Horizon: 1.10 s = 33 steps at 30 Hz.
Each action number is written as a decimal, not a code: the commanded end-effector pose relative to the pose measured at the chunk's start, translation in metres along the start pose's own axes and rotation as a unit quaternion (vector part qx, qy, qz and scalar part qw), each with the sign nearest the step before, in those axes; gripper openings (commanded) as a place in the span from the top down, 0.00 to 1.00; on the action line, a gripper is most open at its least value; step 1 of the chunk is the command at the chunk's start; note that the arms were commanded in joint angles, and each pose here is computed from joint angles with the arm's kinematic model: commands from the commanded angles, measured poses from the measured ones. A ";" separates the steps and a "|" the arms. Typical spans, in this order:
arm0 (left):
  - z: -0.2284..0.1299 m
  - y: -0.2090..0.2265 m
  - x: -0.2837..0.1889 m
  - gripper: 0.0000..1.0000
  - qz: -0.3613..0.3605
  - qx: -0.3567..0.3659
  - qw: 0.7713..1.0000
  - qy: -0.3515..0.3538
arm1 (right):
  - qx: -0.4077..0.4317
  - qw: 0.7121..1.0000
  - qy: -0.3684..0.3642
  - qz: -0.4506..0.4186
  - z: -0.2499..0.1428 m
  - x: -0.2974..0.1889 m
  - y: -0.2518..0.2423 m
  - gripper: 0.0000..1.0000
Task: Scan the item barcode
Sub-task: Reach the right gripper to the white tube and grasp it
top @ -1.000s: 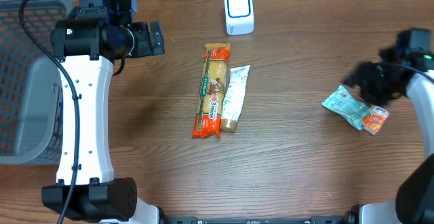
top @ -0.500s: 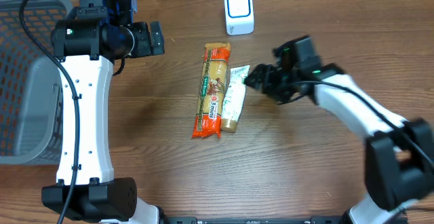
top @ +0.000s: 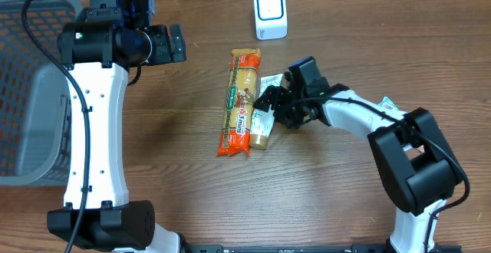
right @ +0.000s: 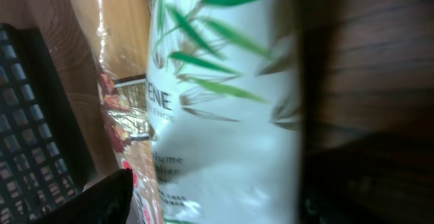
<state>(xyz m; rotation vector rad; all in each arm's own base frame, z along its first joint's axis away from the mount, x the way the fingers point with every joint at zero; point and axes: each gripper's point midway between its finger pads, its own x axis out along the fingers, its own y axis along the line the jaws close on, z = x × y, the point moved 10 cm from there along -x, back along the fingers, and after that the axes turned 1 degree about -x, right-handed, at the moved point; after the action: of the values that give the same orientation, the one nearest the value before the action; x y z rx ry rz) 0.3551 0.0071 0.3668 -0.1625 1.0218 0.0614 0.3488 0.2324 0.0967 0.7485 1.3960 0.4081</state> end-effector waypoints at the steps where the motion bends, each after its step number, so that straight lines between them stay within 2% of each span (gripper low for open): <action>1: 0.001 0.002 0.000 0.00 0.004 0.006 1.000 -0.002 | 0.004 1.000 0.004 -0.016 -0.010 0.017 -0.002 0.26; 2: 0.001 0.002 0.000 0.00 0.004 0.006 1.000 -0.002 | 0.000 1.000 0.001 -0.019 -0.012 0.019 -0.001 0.31; 4: 0.001 0.002 0.000 0.00 0.004 0.006 1.000 -0.002 | -0.004 1.000 -0.004 -0.027 -0.014 0.021 0.000 0.54; 5: 0.001 0.002 0.000 0.00 0.004 0.006 1.000 -0.002 | -0.004 1.000 -0.003 -0.028 -0.015 0.021 0.000 0.71; 6: 0.001 0.002 0.000 0.00 0.004 0.006 1.000 -0.002 | -0.004 1.000 -0.003 -0.028 -0.015 0.021 0.000 0.74; 7: 0.001 0.002 0.000 0.00 0.004 0.006 1.000 -0.002 | -0.003 1.000 -0.001 -0.028 -0.015 0.021 0.000 0.83; 9: 0.001 0.002 0.000 0.00 0.004 0.006 1.000 -0.002 | 0.002 1.000 0.005 -0.024 -0.014 0.019 0.000 0.94; 11: 0.001 0.002 0.000 0.00 0.004 0.006 1.000 -0.002 | 0.003 1.000 0.012 -0.018 -0.010 0.013 0.002 0.96; 15: 0.001 0.002 0.000 0.00 0.004 0.006 1.000 -0.002 | -0.056 0.998 0.004 -0.024 0.002 -0.018 0.015 0.96; 17: 0.001 0.002 0.000 0.00 0.004 0.006 1.000 -0.002 | -0.080 0.993 -0.017 -0.081 0.007 -0.050 0.025 0.96; 19: 0.001 0.002 0.000 0.00 0.004 0.006 1.000 -0.002 | -0.068 0.984 -0.031 -0.159 0.007 -0.075 0.029 0.96; 23: 0.001 0.002 0.000 0.00 0.004 0.006 1.000 -0.002 | -0.065 0.940 -0.062 -0.330 0.004 -0.111 0.030 0.96; 27: 0.001 0.002 0.000 0.00 0.004 0.006 1.000 -0.002 | -0.093 0.882 -0.097 -0.452 0.000 -0.118 0.020 0.96; 33: 0.001 0.002 0.000 0.00 0.004 0.006 1.000 -0.002 | -0.162 0.832 -0.057 -0.527 -0.005 -0.078 0.005 0.96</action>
<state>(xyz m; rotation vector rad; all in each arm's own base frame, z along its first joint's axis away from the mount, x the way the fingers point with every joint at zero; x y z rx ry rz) 0.3552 0.0071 0.3668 -0.1627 1.0214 0.0610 0.3262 0.1782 0.1690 -0.1474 1.4295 -0.2371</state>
